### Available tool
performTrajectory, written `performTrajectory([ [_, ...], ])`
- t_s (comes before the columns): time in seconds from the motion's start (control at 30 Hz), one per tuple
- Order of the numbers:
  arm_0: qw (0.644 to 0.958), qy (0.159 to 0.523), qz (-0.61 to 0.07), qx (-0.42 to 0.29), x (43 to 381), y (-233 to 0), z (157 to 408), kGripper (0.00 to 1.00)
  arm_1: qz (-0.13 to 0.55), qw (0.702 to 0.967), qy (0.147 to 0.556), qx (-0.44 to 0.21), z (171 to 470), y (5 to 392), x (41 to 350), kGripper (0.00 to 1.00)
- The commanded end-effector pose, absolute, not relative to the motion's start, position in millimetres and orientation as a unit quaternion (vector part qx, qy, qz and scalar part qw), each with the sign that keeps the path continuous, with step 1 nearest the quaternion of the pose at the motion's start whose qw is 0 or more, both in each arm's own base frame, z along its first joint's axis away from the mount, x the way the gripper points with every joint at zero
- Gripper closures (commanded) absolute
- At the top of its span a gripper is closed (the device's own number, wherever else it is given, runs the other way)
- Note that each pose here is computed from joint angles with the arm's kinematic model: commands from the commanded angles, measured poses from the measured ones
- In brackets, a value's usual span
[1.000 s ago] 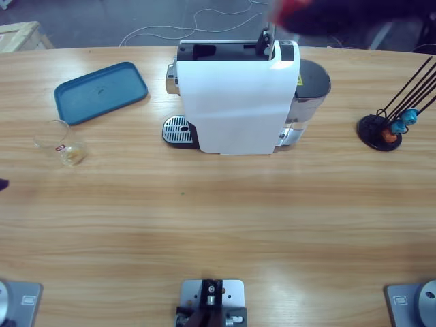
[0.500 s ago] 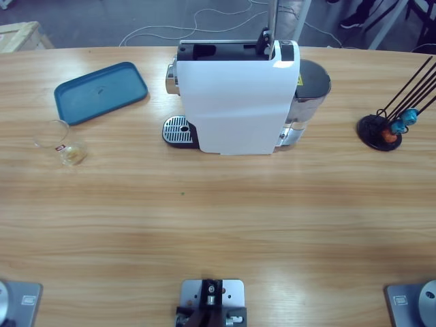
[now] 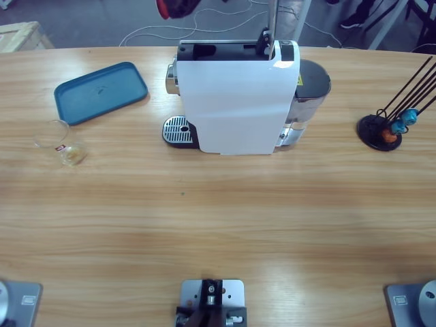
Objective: Pour coffee
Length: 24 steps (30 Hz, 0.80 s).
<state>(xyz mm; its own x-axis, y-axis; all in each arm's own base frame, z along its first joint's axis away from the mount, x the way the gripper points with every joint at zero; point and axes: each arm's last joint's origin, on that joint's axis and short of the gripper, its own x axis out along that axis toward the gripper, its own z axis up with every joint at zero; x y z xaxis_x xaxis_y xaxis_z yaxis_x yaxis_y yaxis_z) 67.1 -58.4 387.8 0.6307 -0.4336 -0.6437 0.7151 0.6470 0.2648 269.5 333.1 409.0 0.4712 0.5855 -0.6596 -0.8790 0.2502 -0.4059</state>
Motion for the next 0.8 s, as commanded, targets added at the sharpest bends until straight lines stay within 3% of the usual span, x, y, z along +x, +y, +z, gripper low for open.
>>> performTrajectory([
  [0.03, 0.855, 0.277, -0.360, 0.251, 62.5, -57.2, 378.5, 0.000, 0.496, 0.730, 0.244, -0.402, 361.2, 332.4, 299.6, 1.000],
  [0.23, 0.850, 0.286, -0.368, 0.245, 66.5, -61.6, 377.7, 0.000, 0.501, 0.722, 0.253, -0.405, 346.7, 324.0, 308.9, 1.000],
  [0.8, 0.854, 0.294, -0.355, 0.242, 74.7, -65.6, 380.2, 0.000, 0.491, 0.730, 0.251, -0.403, 328.5, 325.3, 332.3, 1.000],
])
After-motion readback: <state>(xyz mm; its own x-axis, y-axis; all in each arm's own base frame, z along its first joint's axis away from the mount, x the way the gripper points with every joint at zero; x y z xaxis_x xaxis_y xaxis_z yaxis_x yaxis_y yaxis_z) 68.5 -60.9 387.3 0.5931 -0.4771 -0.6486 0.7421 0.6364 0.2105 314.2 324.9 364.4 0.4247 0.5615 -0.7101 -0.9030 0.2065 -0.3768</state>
